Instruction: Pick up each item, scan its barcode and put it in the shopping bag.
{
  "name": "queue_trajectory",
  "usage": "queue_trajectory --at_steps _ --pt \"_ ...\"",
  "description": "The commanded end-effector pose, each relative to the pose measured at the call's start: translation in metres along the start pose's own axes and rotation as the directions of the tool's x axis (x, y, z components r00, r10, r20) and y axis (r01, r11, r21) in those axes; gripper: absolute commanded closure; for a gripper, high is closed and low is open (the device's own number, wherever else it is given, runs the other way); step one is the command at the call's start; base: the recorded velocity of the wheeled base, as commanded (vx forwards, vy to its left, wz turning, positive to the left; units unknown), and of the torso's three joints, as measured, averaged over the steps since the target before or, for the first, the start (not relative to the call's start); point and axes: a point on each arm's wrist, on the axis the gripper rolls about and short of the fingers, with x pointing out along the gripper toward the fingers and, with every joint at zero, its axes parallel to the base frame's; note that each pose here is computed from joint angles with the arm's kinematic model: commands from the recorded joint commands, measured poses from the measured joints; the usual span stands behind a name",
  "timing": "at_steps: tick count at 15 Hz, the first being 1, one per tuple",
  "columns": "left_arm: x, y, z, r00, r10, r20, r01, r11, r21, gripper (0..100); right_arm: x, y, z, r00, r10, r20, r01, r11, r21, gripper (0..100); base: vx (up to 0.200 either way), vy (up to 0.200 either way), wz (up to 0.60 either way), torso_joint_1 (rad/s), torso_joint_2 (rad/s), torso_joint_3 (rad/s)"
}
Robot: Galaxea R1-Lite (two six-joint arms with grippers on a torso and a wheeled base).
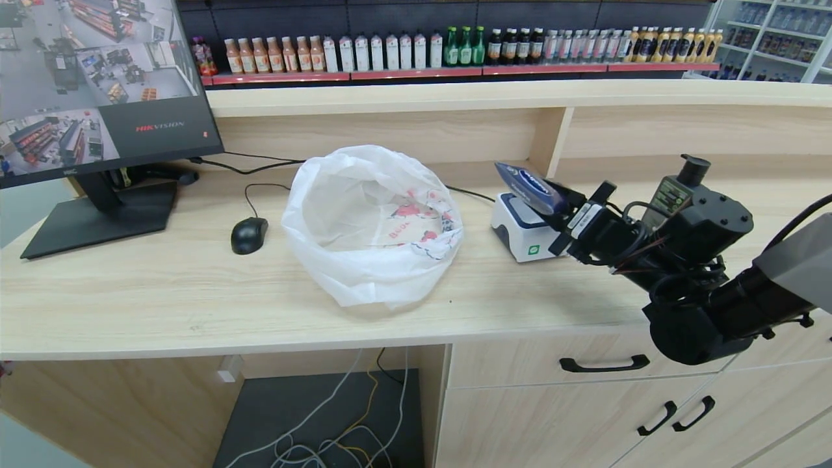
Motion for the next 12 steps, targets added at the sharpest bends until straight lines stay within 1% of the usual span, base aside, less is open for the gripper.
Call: queue_trajectory --at_steps 1,7,10,12 --pt "0.0 0.0 0.0 1.0 0.001 0.0 -0.001 1.0 -0.001 0 -0.001 0.001 0.001 1.0 0.003 0.001 -0.003 1.0 0.0 100 0.0 0.0 0.0 0.0 0.0 0.0" --pt "0.0 0.0 0.0 1.0 0.001 0.0 -0.001 1.0 0.001 0 0.002 -0.002 0.01 1.0 -0.006 0.02 0.006 1.0 0.005 100 0.0 0.0 0.0 0.0 0.0 0.0" --pt "0.0 0.0 0.0 1.0 0.001 0.0 -0.001 1.0 -0.001 0 0.009 -0.003 0.024 0.998 -0.014 0.057 0.011 0.999 0.045 100 0.0 0.0 0.0 0.0 0.0 0.0" --pt "0.0 0.0 0.0 1.0 0.001 0.0 -0.001 1.0 -0.001 0 0.009 -0.017 0.035 0.996 -0.063 0.059 0.059 0.996 0.067 100 0.0 0.0 0.0 0.0 0.0 0.0"
